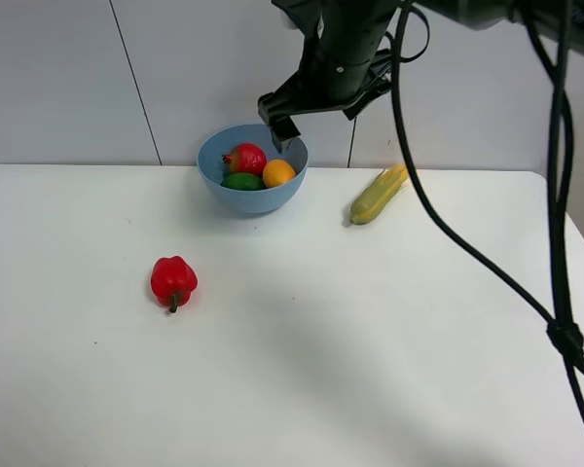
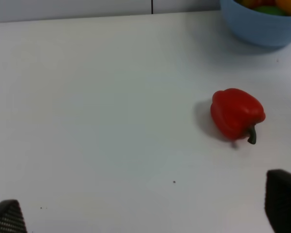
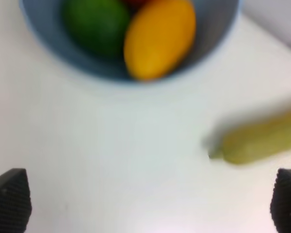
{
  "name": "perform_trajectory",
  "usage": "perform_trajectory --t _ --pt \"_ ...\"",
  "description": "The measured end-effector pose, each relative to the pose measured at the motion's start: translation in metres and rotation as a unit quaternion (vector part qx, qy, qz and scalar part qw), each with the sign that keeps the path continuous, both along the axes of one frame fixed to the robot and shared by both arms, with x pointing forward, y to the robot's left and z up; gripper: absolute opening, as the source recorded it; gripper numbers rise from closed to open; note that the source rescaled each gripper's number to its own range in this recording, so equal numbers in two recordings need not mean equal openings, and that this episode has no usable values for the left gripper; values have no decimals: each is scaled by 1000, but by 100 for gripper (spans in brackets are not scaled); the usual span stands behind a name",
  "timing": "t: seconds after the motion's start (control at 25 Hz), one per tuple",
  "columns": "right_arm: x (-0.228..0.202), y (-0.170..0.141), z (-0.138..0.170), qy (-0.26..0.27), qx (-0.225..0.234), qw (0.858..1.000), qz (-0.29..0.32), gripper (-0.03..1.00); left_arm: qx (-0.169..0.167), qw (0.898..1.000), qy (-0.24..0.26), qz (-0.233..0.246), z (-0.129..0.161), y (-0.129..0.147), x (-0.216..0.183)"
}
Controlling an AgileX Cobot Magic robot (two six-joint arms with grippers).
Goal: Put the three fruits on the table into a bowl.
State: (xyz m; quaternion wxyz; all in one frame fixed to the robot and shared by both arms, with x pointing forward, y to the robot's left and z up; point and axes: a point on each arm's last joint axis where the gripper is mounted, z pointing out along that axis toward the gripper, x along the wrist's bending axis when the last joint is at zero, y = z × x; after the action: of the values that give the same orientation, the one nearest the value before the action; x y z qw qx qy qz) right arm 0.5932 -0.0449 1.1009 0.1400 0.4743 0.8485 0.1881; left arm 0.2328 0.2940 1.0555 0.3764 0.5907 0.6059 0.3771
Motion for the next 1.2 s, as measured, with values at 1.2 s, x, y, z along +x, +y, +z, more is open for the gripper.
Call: perform_trajectory --t 1.2 --pt "-318 -261 41 -212 60 926 -306 100 0 1000 0 0 0 0 0"
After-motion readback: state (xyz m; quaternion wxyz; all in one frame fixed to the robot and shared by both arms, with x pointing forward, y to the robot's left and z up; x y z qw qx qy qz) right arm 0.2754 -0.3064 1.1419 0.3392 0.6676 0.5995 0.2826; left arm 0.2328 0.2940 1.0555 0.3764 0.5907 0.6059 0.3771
